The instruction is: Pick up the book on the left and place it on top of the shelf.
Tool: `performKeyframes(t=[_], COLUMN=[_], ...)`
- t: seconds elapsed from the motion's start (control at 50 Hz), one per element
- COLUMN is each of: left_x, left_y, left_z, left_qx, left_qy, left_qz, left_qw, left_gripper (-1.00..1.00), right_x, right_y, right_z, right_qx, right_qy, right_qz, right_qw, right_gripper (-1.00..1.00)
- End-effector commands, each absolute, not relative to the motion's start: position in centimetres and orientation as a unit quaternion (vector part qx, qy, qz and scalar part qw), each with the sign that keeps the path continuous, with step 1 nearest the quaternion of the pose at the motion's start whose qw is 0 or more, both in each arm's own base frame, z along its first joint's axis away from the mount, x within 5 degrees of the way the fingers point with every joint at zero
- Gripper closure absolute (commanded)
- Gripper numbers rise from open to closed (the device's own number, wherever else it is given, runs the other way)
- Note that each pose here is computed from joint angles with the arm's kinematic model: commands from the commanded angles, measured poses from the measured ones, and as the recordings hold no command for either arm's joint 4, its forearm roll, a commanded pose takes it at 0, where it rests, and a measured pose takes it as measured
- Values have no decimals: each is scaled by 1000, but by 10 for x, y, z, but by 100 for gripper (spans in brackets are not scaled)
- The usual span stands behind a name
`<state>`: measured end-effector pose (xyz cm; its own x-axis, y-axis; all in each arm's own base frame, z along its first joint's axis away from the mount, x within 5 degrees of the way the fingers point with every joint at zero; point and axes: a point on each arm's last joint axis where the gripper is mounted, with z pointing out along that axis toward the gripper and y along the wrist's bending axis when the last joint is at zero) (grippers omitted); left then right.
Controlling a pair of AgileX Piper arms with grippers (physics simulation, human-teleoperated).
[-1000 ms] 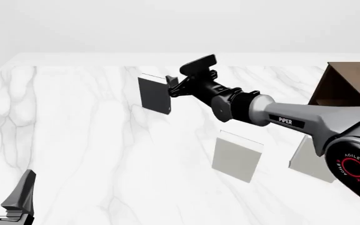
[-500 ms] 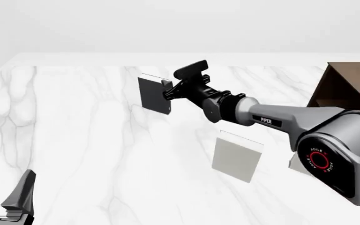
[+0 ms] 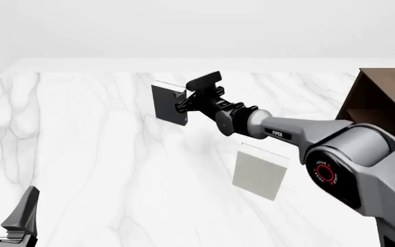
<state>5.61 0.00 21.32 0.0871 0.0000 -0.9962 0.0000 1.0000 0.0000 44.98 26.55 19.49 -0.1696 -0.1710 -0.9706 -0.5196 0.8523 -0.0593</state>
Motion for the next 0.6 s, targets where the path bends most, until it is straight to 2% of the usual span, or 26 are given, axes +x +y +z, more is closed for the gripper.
performKeyframes(t=[0.02,0.6], left_x=[56,56], left_y=[0,0], left_z=[213,213], left_qx=[0,0], left_qy=[676,676], left_qz=[0,0], left_qw=[737,737], left_gripper=[-100,-100], right_x=[461,468], right_y=[267,271], right_z=[185,162], right_qx=[-226,-221], right_qy=[754,763], right_qz=[143,146], right_qw=[600,590], right_gripper=[-100,-100])
